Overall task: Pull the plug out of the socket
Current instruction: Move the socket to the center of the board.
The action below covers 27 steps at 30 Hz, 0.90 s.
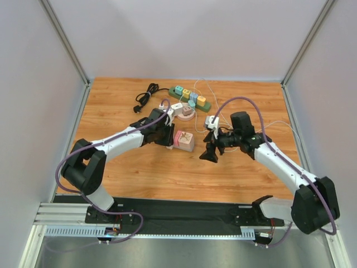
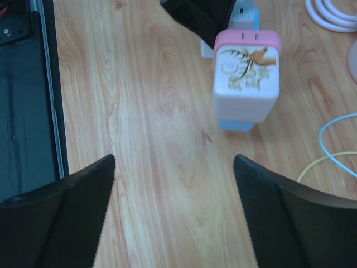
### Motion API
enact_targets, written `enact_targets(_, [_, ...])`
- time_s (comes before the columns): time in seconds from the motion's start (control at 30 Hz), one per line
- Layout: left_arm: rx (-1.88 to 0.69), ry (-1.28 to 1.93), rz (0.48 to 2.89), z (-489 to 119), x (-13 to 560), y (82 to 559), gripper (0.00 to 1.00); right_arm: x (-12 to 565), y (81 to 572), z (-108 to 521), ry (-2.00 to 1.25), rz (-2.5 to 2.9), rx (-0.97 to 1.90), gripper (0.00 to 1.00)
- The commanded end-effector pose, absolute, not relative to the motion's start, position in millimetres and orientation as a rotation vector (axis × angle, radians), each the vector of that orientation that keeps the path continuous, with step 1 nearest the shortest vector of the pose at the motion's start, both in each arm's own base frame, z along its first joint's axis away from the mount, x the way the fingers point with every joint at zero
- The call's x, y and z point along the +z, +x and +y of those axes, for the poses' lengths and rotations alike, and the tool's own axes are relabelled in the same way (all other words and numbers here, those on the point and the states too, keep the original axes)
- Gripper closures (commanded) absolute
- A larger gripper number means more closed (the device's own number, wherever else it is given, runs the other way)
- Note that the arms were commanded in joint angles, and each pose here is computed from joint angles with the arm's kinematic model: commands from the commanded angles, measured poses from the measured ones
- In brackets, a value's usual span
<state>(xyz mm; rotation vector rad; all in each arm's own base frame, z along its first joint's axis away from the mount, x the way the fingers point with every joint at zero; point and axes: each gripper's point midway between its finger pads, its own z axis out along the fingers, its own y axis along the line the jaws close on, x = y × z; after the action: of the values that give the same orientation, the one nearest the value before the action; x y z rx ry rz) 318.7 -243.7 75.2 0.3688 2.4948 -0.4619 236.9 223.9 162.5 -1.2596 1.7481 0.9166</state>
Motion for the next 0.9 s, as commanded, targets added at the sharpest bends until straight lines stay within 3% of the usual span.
enact_targets(0.0, [-0.604,0.470,2.434,-269,95,295,1.00,176,263,252,-1.239,1.731,0.823,0.17])
enact_targets(0.27, [-0.559,0.505,2.446,-279,85,267,1.00,168,274,286,-1.078,1.842,0.883,0.68])
enact_targets(0.43, [-0.558,0.480,2.444,-284,81,262,1.00,138,250,297,-1.069,1.973,1.098,0.92])
enact_targets(0.57, [-0.560,0.470,2.437,-287,78,260,1.00,118,232,303,-1.072,2.031,1.257,0.99])
enact_targets(0.87, [-0.492,0.537,2.399,-287,80,257,1.00,95,239,300,-0.923,2.153,1.390,1.00])
